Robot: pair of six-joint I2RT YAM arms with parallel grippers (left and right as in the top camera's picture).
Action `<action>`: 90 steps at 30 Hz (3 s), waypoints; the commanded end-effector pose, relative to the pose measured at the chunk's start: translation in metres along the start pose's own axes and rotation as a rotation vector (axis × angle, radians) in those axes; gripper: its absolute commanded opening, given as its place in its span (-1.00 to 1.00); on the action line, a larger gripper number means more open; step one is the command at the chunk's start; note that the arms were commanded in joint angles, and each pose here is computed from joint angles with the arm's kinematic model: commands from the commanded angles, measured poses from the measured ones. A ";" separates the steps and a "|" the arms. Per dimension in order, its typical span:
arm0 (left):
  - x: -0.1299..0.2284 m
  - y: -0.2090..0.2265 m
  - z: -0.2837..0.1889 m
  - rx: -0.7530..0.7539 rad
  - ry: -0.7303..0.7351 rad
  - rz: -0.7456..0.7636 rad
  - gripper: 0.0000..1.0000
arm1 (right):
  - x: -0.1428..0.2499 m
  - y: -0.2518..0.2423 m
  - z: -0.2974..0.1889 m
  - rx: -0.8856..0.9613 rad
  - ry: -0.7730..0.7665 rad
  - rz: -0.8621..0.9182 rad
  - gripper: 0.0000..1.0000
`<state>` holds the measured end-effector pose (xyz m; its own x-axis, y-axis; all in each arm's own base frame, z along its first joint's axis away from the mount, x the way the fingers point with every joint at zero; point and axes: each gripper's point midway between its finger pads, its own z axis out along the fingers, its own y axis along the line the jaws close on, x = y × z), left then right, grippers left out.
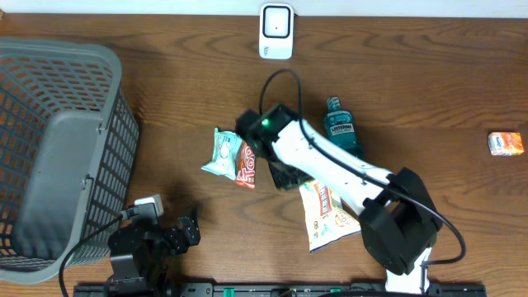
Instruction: Scan the item barcode
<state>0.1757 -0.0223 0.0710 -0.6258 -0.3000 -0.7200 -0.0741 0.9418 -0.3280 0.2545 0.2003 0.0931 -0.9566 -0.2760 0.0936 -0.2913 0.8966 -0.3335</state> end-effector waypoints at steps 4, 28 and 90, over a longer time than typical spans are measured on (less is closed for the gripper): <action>0.017 0.005 0.000 -0.020 0.068 -0.020 0.96 | 0.019 -0.014 0.014 0.077 0.062 0.064 0.47; 0.017 0.005 0.000 -0.020 0.068 -0.020 0.96 | 0.046 0.062 0.115 -0.401 0.144 -0.189 -0.98; 0.017 0.005 0.000 -0.020 0.068 -0.020 0.96 | -0.090 0.067 -0.066 -1.247 0.782 1.057 -0.97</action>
<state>0.1756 -0.0223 0.0713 -0.6255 -0.3000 -0.7202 -0.0740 0.9418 -0.3280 0.3220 0.2965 0.0957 -0.7308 0.3485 0.5869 0.6619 0.5719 0.4846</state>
